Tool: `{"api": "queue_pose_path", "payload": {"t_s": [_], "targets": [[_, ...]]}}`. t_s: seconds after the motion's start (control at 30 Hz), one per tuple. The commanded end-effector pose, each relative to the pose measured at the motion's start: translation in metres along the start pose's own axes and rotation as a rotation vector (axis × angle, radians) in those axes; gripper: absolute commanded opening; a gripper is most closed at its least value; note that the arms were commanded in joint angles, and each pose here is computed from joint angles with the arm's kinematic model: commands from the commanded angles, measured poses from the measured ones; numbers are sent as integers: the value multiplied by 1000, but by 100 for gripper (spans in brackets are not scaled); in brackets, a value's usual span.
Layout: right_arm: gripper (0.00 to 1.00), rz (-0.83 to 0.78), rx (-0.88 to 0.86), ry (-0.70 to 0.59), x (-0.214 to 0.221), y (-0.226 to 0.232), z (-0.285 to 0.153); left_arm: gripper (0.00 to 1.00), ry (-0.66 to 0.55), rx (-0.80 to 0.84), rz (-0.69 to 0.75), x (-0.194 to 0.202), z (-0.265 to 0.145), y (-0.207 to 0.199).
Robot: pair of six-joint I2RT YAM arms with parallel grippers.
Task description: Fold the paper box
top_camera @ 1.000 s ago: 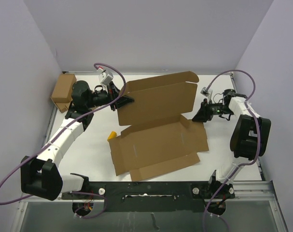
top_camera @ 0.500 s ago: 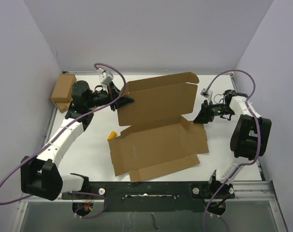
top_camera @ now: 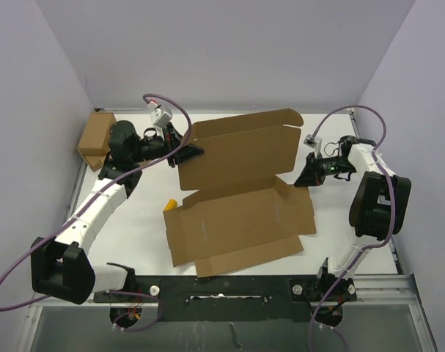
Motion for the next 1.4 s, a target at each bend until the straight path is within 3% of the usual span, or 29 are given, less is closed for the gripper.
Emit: {"api": "queue_pose_path", "payload": {"t_s": [0.0, 0.33, 0.73, 1.07, 1.37], "targets": [[0, -95, 56, -78, -30, 9, -16, 0, -85, 3, 144, -51, -4, -12], [0, -441, 279, -362, -116, 41, -52, 0, -130, 9, 242, -102, 2, -10], [0, -735, 522, -648, -159, 29, -44, 0, -97, 5, 203, -83, 11, 6], [0, -758, 419, -679, -125, 38, -20, 0, -59, 12, 100, -37, 10, -5], [0, -666, 314, -604, -95, 44, -2, 0, -60, -44, 79, -21, 3, -7]]}}
Point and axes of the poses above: each gripper's point midway between its finger pads, its own z axis out along the fingers, its own y axis along the line the jaws close on, x = y × z, the point moved 2 cm from there along -z, back along the fingers, and after that the axes turned 11 degrees about z, right-handed, at the moved point
